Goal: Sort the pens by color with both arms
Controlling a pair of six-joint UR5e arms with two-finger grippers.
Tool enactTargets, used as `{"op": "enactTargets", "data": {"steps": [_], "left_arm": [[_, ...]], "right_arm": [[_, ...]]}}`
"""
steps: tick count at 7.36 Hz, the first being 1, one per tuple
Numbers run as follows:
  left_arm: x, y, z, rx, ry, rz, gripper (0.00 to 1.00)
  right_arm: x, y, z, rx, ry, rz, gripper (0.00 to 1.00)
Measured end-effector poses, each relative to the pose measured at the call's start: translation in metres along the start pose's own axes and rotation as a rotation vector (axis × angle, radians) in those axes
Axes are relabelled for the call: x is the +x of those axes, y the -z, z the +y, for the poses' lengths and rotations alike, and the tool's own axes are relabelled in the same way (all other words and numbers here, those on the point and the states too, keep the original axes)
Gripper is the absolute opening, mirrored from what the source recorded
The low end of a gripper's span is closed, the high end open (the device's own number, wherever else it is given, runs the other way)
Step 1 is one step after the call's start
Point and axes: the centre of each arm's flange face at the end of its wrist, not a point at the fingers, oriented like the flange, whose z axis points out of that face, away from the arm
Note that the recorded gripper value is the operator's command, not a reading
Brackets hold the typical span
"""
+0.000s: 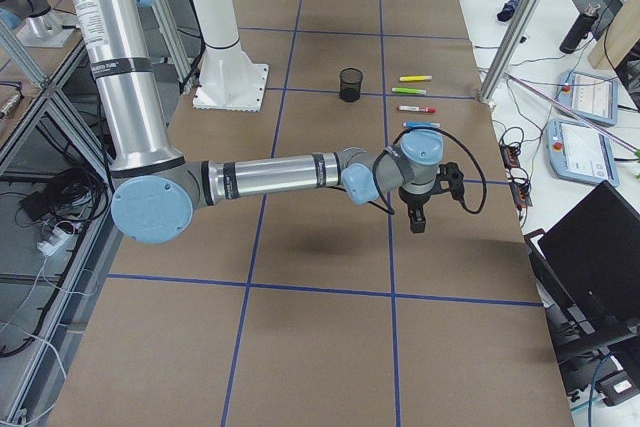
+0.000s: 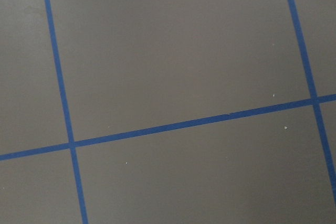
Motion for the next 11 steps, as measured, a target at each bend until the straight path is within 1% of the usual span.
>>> {"op": "enactTargets", "data": {"steps": [1,3,5,8,11], "left_arm": [[-0.020,-0.005,0.013,-0.018,0.023,0.028,1.00],[-0.042,-0.011,0.029,-0.038,0.065,0.042,1.00],[-0.053,-0.017,0.035,-0.052,0.096,0.041,1.00],[-0.071,-0.025,0.038,-0.068,0.136,0.040,1.00],[-0.097,-0.025,0.040,-0.065,0.183,0.037,1.00]], "right_arm": [[0.019,0.012,0.007,-0.021,-0.023,-0.007,1.00],[0.038,0.020,0.016,-0.048,-0.044,-0.015,1.00],[0.044,0.017,0.022,-0.059,-0.034,-0.012,1.00],[0.040,0.013,0.021,-0.069,0.000,-0.002,1.00],[0.037,0.012,0.018,-0.071,0.004,0.008,1.00]]}}
